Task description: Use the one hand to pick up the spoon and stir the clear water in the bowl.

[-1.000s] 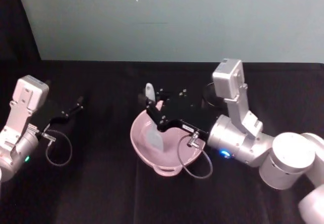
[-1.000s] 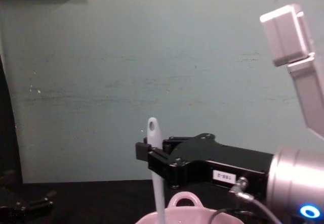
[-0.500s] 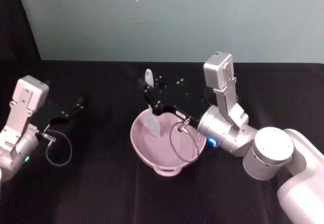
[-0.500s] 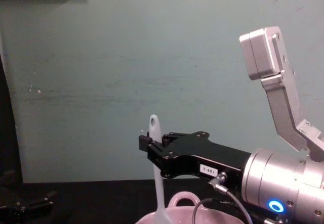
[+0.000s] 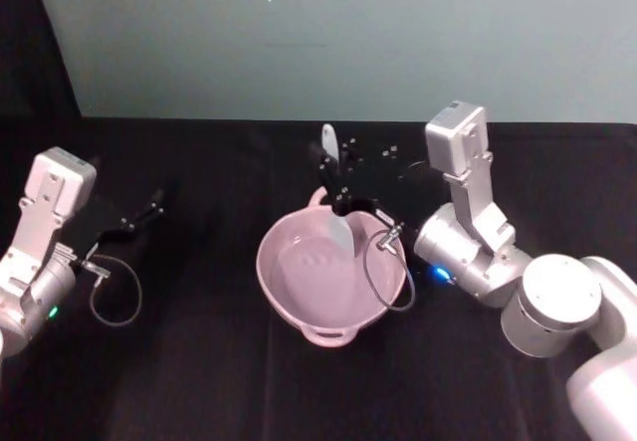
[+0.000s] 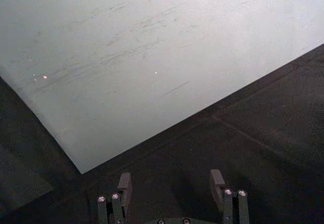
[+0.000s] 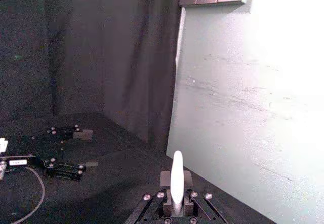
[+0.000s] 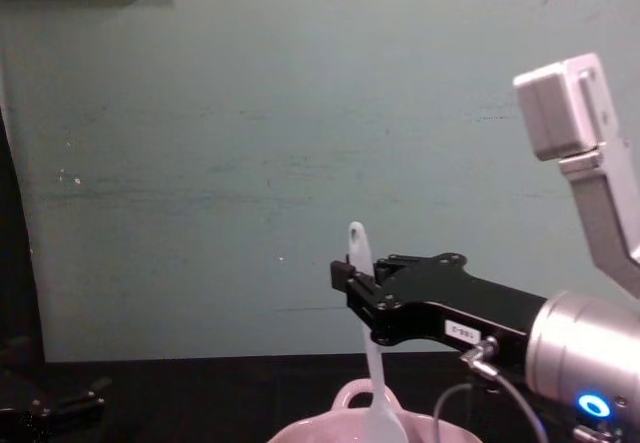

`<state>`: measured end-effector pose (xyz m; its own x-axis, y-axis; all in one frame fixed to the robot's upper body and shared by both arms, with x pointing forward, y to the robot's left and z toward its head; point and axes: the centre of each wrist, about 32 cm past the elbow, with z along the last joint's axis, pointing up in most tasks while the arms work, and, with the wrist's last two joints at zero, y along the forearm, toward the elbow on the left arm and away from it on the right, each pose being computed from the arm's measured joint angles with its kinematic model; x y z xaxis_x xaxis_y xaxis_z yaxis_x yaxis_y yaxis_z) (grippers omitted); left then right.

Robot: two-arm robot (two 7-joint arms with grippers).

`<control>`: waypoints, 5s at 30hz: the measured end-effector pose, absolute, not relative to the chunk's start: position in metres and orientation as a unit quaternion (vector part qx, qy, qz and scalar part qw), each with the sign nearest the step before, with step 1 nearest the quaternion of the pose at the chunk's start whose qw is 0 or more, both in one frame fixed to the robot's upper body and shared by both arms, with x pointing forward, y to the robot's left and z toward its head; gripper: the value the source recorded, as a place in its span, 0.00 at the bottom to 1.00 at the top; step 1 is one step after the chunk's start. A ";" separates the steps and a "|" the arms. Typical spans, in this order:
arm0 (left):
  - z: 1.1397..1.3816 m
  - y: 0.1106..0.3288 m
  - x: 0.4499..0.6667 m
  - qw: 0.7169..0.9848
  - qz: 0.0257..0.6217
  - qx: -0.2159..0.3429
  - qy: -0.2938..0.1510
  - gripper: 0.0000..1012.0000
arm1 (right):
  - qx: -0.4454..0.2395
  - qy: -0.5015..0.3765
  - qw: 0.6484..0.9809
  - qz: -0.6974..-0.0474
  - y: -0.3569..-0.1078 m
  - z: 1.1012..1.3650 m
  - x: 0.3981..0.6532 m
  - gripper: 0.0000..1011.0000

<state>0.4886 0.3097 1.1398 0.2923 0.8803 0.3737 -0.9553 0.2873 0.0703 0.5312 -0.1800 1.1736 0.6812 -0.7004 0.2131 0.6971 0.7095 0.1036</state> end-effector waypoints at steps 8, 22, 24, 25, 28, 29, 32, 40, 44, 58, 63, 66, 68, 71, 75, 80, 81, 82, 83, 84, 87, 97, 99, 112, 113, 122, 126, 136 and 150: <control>1.140 0.310 0.489 0.791 0.580 0.142 -0.132 1.00 | 0.012 -0.111 0.920 -0.376 -0.191 1.175 0.518 0.13; 1.140 0.310 0.489 0.791 0.580 0.142 -0.132 1.00 | 0.039 -0.084 0.934 -0.344 -0.181 1.173 0.500 0.13; 1.140 0.310 0.489 0.791 0.580 0.141 -0.132 1.00 | 0.039 -0.081 0.936 -0.340 -0.177 1.172 0.501 0.13; 1.140 0.310 0.489 0.791 0.580 0.142 -0.132 1.00 | 0.039 -0.079 0.937 -0.339 -0.175 1.171 0.502 0.13; 1.140 0.310 0.489 0.791 0.580 0.142 -0.132 1.00 | 0.037 -0.074 0.938 -0.337 -0.170 1.169 0.505 0.13; 1.140 0.310 0.489 0.791 0.580 0.142 -0.132 1.00 | 0.036 -0.074 0.938 -0.336 -0.169 1.168 0.506 0.13; 1.140 0.310 0.489 0.791 0.580 0.142 -0.132 1.00 | 0.037 -0.073 0.938 -0.336 -0.164 1.166 0.510 0.13; 1.140 0.310 0.489 0.791 0.580 0.141 -0.132 1.00 | 0.045 -0.081 0.930 -0.356 -0.156 1.159 0.521 0.13; 1.140 0.310 0.489 0.791 0.580 0.141 -0.132 1.00 | 0.044 -0.088 0.924 -0.370 -0.155 1.157 0.525 0.13; 1.140 0.310 0.489 0.791 0.580 0.142 -0.132 1.00 | 0.022 -0.121 0.906 -0.406 -0.173 1.161 0.523 0.13; 1.140 0.310 0.489 0.791 0.580 0.141 -0.132 1.00 | 0.019 -0.122 0.907 -0.403 -0.180 1.163 0.516 0.13; 1.140 0.310 0.489 0.791 0.580 0.142 -0.132 1.00 | 0.021 -0.118 0.910 -0.396 -0.180 1.164 0.509 0.13; 1.140 0.310 0.489 0.791 0.580 0.141 -0.132 1.00 | 0.023 -0.116 0.913 -0.391 -0.179 1.164 0.506 0.13; 1.140 0.310 0.489 0.791 0.580 0.142 -0.132 1.00 | 0.027 -0.111 0.917 -0.381 -0.176 1.164 0.500 0.13; 1.140 0.310 0.489 0.791 0.580 0.141 -0.132 1.00 | 0.033 -0.106 0.924 -0.365 -0.170 1.165 0.494 0.13; 1.140 0.310 0.489 0.791 0.580 0.141 -0.132 1.00 | 0.036 -0.098 0.929 -0.354 -0.162 1.163 0.494 0.13; 1.140 0.310 0.489 0.791 0.580 0.141 -0.132 1.00 | 0.036 -0.097 0.930 -0.354 -0.160 1.163 0.494 0.13; 1.140 0.310 0.489 0.791 0.580 0.141 -0.132 1.00 | 0.037 -0.094 0.930 -0.353 -0.158 1.162 0.496 0.13; 1.140 0.310 0.489 0.791 0.580 0.141 -0.132 1.00 | 0.037 -0.093 0.930 -0.353 -0.157 1.161 0.497 0.13; 1.140 0.310 0.489 0.791 0.580 0.141 -0.132 1.00 | 0.037 -0.091 0.931 -0.353 -0.154 1.160 0.499 0.13; 1.140 0.310 0.489 0.791 0.580 0.141 -0.132 1.00 | 0.041 -0.091 0.929 -0.355 -0.151 1.160 0.502 0.13; 1.140 0.310 0.489 0.791 0.580 0.141 -0.132 1.00 | 0.046 -0.105 0.910 -0.399 -0.144 1.152 0.517 0.13; 1.140 0.310 0.489 0.791 0.580 0.142 -0.132 1.00 | 0.046 -0.109 0.907 -0.405 -0.145 1.152 0.518 0.13; 1.140 0.310 0.489 0.791 0.580 0.141 -0.132 1.00 | 0.043 -0.118 0.894 -0.430 -0.168 1.158 0.509 0.13; 1.140 0.310 0.489 0.791 0.580 0.142 -0.132 1.00 | 0.043 -0.118 0.894 -0.430 -0.170 1.158 0.507 0.13; 1.140 0.310 0.489 0.791 0.580 0.142 -0.132 1.00 | 0.048 -0.098 0.908 -0.404 -0.176 1.159 0.487 0.13; 1.140 0.310 0.489 0.791 0.580 0.141 -0.132 1.00 | 0.052 -0.090 0.915 -0.390 -0.171 1.159 0.482 0.13; 1.140 0.310 0.489 0.791 0.580 0.141 -0.132 1.00 | 0.068 -0.080 0.930 -0.353 -0.149 1.160 0.486 0.13; 1.140 0.310 0.489 0.791 0.580 0.142 -0.132 1.00 | 0.060 -0.090 0.915 -0.389 -0.139 1.152 0.516 0.13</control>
